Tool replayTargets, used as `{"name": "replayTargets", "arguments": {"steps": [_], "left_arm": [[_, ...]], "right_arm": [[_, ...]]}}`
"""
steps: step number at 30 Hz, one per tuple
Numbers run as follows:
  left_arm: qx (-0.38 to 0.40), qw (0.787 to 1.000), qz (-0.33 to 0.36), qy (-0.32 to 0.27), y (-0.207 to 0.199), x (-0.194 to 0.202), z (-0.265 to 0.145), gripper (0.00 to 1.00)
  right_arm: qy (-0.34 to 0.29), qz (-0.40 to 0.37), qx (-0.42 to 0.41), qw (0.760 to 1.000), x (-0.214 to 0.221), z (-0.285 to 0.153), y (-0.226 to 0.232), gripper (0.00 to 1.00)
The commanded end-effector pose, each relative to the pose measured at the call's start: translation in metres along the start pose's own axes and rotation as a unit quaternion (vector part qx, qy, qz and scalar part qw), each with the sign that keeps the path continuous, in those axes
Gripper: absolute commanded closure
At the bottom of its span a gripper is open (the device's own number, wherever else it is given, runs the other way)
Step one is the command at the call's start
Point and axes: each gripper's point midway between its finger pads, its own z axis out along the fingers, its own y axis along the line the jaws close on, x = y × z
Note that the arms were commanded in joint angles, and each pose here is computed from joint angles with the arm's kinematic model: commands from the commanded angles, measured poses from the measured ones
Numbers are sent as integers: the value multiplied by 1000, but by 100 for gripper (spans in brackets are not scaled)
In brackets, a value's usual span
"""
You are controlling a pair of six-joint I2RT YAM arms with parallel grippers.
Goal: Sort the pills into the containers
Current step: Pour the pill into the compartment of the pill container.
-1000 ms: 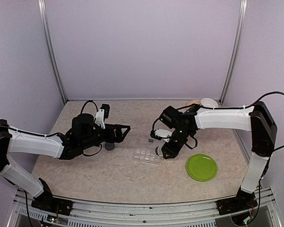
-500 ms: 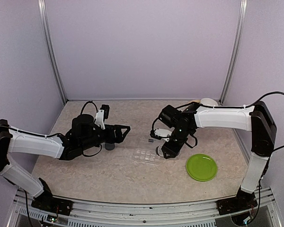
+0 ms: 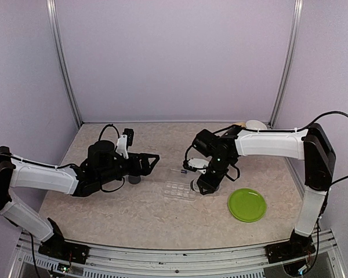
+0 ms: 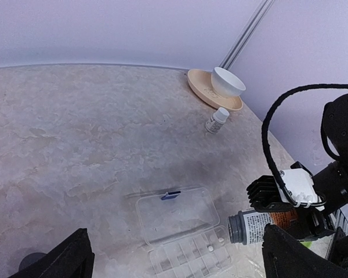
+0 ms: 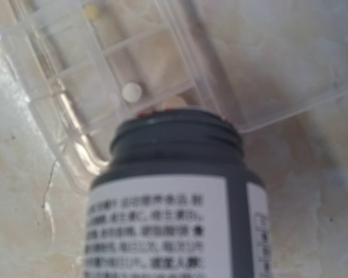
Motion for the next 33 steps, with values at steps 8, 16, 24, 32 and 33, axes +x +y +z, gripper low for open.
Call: {"name": "replayTargets", "arguments": {"steps": [8, 16, 24, 32, 33], "left_arm": [[6, 1000, -2, -5, 1, 0, 0, 1], [6, 1000, -4, -4, 1, 0, 0, 1], [6, 1000, -3, -4, 1, 0, -1, 1], [8, 1000, -2, -6, 0, -2, -1, 1], [8, 1000, -2, -6, 0, -2, -1, 1]], "right_arm": [[17, -7, 6, 1000, -1, 2, 1, 100], [26, -12, 6, 1000, -2, -1, 0, 100], [35, -18, 4, 999, -5, 0, 0, 100], [51, -22, 12, 998, -1, 0, -3, 100], [53, -22, 14, 998, -1, 0, -3, 100]]}}
